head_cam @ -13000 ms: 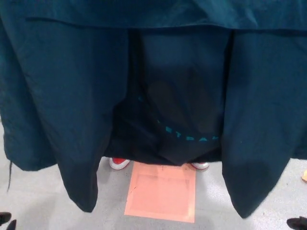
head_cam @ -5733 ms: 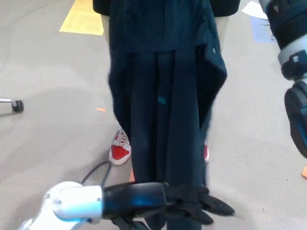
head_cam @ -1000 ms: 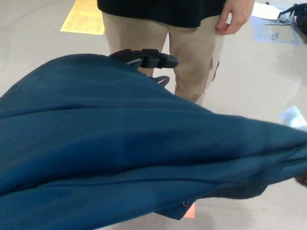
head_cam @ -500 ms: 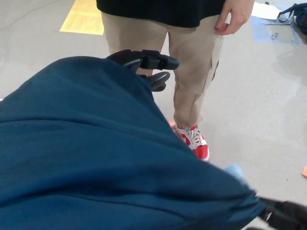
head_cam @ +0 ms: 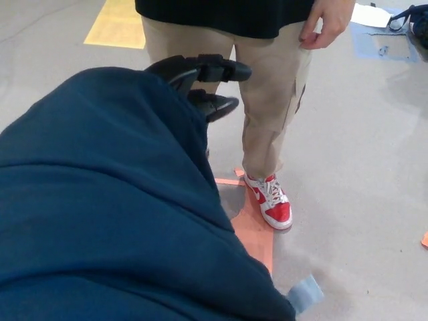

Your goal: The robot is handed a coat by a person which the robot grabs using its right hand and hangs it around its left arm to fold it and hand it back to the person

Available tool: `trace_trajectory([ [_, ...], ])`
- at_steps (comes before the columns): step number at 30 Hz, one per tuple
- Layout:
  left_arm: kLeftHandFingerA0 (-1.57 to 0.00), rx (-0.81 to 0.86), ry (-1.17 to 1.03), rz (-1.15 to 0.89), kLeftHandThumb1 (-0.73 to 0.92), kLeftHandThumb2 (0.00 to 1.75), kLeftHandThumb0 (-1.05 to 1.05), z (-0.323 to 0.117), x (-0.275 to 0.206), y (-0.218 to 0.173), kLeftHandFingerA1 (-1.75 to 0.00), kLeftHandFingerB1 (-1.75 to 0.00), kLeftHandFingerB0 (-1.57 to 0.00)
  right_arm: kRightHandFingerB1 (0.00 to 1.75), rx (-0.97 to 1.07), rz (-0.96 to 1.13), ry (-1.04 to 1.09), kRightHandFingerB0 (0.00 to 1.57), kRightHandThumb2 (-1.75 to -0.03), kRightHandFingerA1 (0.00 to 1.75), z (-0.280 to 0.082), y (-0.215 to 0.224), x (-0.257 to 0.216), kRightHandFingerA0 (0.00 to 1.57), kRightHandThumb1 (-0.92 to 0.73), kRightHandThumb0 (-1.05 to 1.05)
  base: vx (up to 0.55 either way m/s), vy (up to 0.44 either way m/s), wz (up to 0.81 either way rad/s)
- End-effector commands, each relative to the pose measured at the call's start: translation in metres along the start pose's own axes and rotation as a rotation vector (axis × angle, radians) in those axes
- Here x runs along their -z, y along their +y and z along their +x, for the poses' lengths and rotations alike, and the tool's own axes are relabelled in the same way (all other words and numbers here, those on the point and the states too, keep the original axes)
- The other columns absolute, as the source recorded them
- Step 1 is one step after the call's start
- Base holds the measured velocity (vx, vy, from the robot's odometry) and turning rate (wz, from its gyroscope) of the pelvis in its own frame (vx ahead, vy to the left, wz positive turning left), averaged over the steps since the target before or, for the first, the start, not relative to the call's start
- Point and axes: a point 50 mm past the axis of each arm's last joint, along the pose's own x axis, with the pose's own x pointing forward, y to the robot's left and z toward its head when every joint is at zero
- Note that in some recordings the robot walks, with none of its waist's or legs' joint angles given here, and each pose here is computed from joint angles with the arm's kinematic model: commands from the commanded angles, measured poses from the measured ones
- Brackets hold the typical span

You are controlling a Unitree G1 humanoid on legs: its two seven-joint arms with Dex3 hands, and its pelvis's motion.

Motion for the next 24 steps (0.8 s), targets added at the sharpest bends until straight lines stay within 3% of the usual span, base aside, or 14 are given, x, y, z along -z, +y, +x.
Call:
trace_trajectory([
  [1, -0.20, 0.006, -0.171, 0.084, 0.82, 0.65, -0.77, -0.013, -0.057, 0.021, -0.28, -0.29, -0.21, 0.00, 0.425, 0.204, -0.445, 0.00, -1.07, 0.02, -0.026, -0.069, -0.022, 0.00, -0.81, -0.98, 0.00, 0.000, 0.00],
  [3, -0.20, 0.009, -0.173, 0.078, 0.82, 0.66, -0.77, -0.014, -0.056, 0.021, -0.29, -0.28, -0.19, 0.00, 0.409, 0.363, -0.571, 0.00, -0.99, 0.00, -0.033, -0.074, -0.030, 0.00, -0.74, -0.90, 0.00, 0.000, 0.00],
  [4, -0.22, 0.010, -0.172, 0.079, 0.82, 0.66, -0.77, -0.014, -0.056, 0.021, -0.29, -0.29, -0.21, 0.00, 0.380, 0.431, -0.635, 0.00, -1.07, 0.02, -0.036, -0.076, -0.033, 0.00, -0.81, -0.99, 0.00, 0.000, 0.00],
  [7, -0.23, 0.011, -0.162, 0.080, 0.83, 0.65, -0.77, -0.014, -0.054, 0.020, -0.29, -0.29, -0.23, 0.00, 0.307, 0.585, -0.860, 0.00, -1.07, 0.03, -0.051, -0.081, -0.048, 0.00, -0.83, -0.93, 0.00, 0.000, 0.00],
  [14, -0.25, 0.023, -0.170, 0.080, 0.82, 0.66, -0.78, -0.013, -0.047, 0.016, -0.30, -0.30, -0.25, 0.01, 0.248, 0.654, -1.191, 0.00, -1.08, 0.05, -0.081, -0.078, -0.065, 0.00, -0.82, -0.94, 0.00, 0.000, 0.00],
  [15, -0.25, 0.029, -0.171, 0.075, 0.81, 0.66, -0.76, -0.014, -0.045, 0.015, -0.31, -0.29, -0.23, 0.00, 0.193, 0.673, -1.270, 0.00, -1.00, 0.02, -0.090, -0.077, -0.070, 0.00, -0.78, -0.81, 0.00, 0.000, 0.00],
  [16, -0.24, 0.032, -0.171, 0.071, 0.80, 0.65, -0.76, -0.014, -0.044, 0.015, -0.31, -0.29, -0.23, 0.07, 0.167, 0.695, -1.307, 0.00, -1.15, 0.10, -0.094, -0.077, -0.073, 0.00, -0.87, -0.87, 0.00, 0.000, 0.00],
  [17, -0.24, 0.034, -0.171, 0.070, 0.80, 0.65, -0.76, -0.014, -0.043, 0.015, -0.31, -0.29, -0.23, 0.07, 0.159, 0.704, -1.321, 0.00, -1.15, 0.10, -0.095, -0.077, -0.073, 0.00, -0.87, -0.87, 0.00, 0.000, 0.00],
  [18, -0.24, 0.036, -0.173, 0.067, 0.81, 0.65, -0.74, -0.014, -0.042, 0.014, -0.30, -0.30, -0.25, 0.00, 0.144, 0.719, -1.333, 0.00, -0.73, 0.01, -0.096, -0.077, -0.073, 0.00, -0.92, -0.76, 0.00, 0.000, 0.00],
  [19, -0.25, 0.040, -0.176, 0.066, 0.81, 0.65, -0.75, -0.014, -0.040, 0.013, -0.31, -0.30, -0.24, 0.17, 0.111, 0.719, -1.346, 0.00, -1.18, 0.18, -0.098, -0.078, -0.072, 0.00, -0.85, -0.81, 0.00, 0.000, 0.00],
  [24, -0.23, 0.044, -0.174, 0.045, 0.77, 0.65, -0.77, -0.014, -0.034, 0.010, -0.31, -0.29, -0.19, 0.19, 0.031, 0.663, -1.389, 0.03, -1.16, 0.21, -0.103, -0.070, -0.071, 0.03, -0.87, -0.84, 0.00, 0.000, 0.00],
])
